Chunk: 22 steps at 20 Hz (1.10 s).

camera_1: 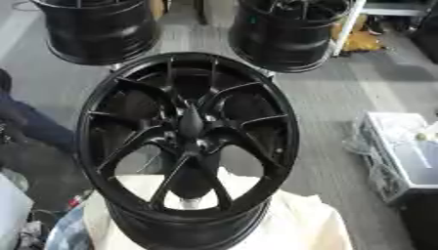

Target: Pull the pin out of the wheel hub.

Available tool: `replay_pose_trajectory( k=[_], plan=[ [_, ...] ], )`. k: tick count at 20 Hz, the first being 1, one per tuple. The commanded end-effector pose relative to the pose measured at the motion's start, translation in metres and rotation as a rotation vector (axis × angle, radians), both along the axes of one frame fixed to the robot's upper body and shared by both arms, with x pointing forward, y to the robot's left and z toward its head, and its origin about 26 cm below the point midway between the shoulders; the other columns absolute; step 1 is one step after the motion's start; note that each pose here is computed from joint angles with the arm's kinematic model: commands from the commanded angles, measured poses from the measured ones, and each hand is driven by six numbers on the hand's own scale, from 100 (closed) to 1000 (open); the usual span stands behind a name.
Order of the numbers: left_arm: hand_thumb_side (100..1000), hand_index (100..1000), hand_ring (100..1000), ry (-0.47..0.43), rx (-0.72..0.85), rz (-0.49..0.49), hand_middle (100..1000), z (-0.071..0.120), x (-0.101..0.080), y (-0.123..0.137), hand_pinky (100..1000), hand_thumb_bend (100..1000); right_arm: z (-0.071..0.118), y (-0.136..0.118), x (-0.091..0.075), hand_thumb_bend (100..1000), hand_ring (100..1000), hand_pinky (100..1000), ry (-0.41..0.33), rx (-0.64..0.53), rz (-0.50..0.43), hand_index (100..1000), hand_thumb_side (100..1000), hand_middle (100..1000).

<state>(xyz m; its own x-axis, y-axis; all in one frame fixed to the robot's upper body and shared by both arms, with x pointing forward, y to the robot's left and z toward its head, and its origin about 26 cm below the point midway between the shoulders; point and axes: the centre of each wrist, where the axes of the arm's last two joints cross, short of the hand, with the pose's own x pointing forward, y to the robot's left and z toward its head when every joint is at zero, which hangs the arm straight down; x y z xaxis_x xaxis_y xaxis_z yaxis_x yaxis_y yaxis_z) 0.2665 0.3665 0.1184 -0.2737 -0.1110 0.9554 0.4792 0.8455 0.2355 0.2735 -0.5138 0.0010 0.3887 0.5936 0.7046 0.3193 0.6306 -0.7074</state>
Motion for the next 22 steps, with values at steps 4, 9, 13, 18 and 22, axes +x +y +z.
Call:
replay_pose_trajectory(
  k=[4, 9, 13, 18, 22],
  plan=[
    [860, 758, 575, -0.025, 0.018, 0.006, 661, 0.008, -0.001, 0.002, 688, 100, -0.047, 0.013, -0.022, 100, 800, 859, -0.073, 0.146, -0.192, 922, 900, 870],
    [864, 754, 572, -0.021, 0.018, 0.010, 656, 0.007, -0.001, 0.002, 688, 100, -0.052, 0.040, -0.018, 100, 646, 774, -0.187, 0.184, -0.201, 860, 781, 702],
    [875, 753, 572, -0.013, 0.023, 0.020, 655, 0.005, -0.002, 0.003, 688, 100, -0.052, 0.076, -0.009, 100, 582, 737, -0.289, 0.271, -0.179, 803, 789, 623],
    [893, 757, 576, -0.003, 0.037, 0.035, 663, 0.000, -0.002, 0.005, 690, 100, -0.049, 0.116, 0.000, 100, 563, 724, -0.348, 0.386, -0.111, 780, 832, 601],
    [961, 768, 585, 0.034, 0.091, 0.068, 674, -0.012, -0.003, 0.015, 695, 100, -0.052, 0.137, 0.003, 100, 561, 723, -0.337, 0.463, -0.064, 778, 877, 597]
  ],
)
